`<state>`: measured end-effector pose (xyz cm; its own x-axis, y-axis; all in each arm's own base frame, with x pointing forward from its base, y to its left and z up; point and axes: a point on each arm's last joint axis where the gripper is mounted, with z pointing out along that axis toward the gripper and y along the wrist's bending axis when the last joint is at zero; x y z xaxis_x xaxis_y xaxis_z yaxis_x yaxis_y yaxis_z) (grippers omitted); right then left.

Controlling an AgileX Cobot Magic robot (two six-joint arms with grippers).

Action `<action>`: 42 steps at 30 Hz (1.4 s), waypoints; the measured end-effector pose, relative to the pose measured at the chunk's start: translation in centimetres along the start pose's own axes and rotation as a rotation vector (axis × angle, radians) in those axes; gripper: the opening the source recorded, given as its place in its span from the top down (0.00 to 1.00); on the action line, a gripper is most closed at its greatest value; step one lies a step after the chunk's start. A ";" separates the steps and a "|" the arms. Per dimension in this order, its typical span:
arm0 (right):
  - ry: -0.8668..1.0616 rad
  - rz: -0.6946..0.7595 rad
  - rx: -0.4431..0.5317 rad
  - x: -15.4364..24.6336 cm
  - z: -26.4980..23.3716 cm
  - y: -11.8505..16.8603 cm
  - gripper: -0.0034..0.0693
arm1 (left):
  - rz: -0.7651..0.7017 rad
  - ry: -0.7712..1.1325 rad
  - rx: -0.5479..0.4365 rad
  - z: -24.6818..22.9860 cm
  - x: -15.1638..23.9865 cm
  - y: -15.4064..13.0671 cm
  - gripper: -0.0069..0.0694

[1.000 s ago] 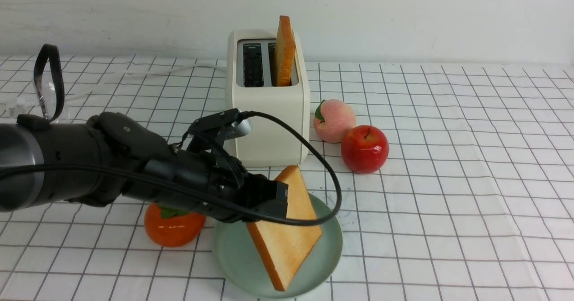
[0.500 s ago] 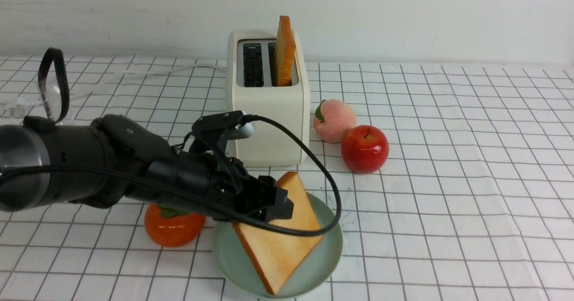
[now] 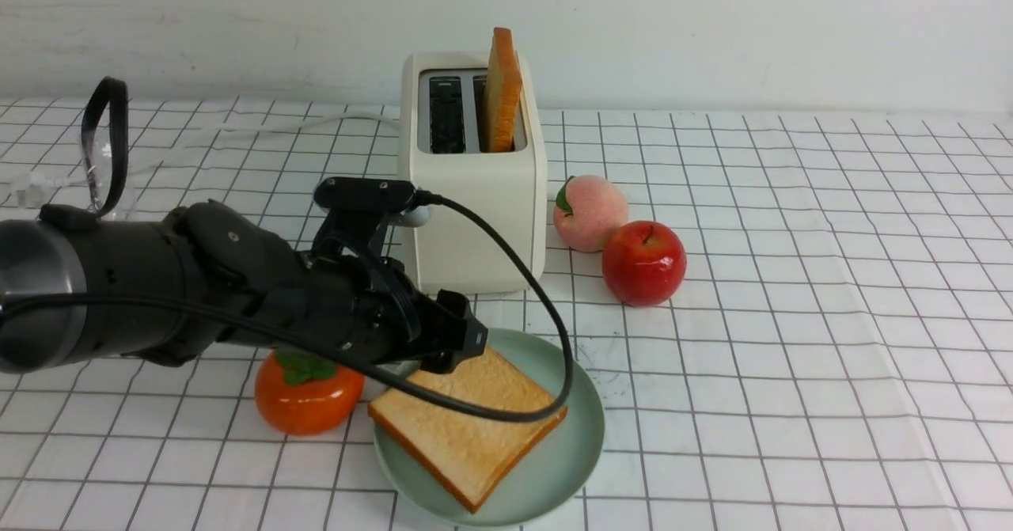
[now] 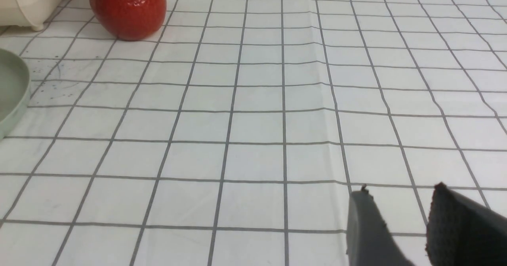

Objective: Take toasted bread from bread machine on white checkered table place on plate.
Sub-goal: 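Place the slice of bread on the plate with the left gripper, then grasp the toast slice in the toaster and pull it up out of the slot with the right gripper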

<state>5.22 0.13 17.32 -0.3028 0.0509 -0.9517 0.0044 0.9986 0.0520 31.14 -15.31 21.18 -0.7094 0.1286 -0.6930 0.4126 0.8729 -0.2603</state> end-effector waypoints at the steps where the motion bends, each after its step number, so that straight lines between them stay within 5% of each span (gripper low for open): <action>1: 0.000 0.000 0.000 0.0 0.0 0.0 0.62 | 0.002 0.000 0.012 -0.3 -0.1 -0.2 0.24; 5: 0.000 0.000 0.000 0.0 0.0 0.0 0.62 | 0.014 0.000 0.071 -1.8 -0.5 -1.1 0.41; 8: 0.000 0.000 0.000 0.0 0.0 0.0 0.62 | 0.026 -0.024 0.105 -3.3 -1.0 -1.8 0.60; 10: 0.000 0.000 0.000 0.0 0.0 0.0 0.62 | 0.053 -0.093 0.133 -6.2 -2.0 -2.8 0.86; 12: 0.000 0.000 0.000 0.0 0.0 0.0 0.62 | 0.071 -0.184 0.149 -9.3 -2.9 -3.6 0.93; 19: 0.000 0.000 0.000 0.0 0.0 0.0 0.62 | 0.104 -0.436 0.166 -17.9 -3.4 -5.3 0.93; 28: -0.006 0.019 -0.003 -0.1 0.0 0.0 0.62 | 0.087 -0.707 0.092 -25.1 5.2 -4.2 0.93; 36: -0.176 0.562 -0.128 -1.6 -0.1 0.6 0.62 | 0.068 -0.802 0.097 -26.3 10.2 -3.4 0.93; 42: -0.139 0.707 -0.246 -4.1 -1.3 1.7 0.67 | 0.070 -0.819 0.103 -26.6 10.6 -3.4 0.93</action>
<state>5.20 1.58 21.74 -0.1842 0.6950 -0.6950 -0.0646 0.6970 0.7141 7.06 -4.39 32.61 -0.0560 -0.2371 -0.9699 0.5187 0.8231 -0.2312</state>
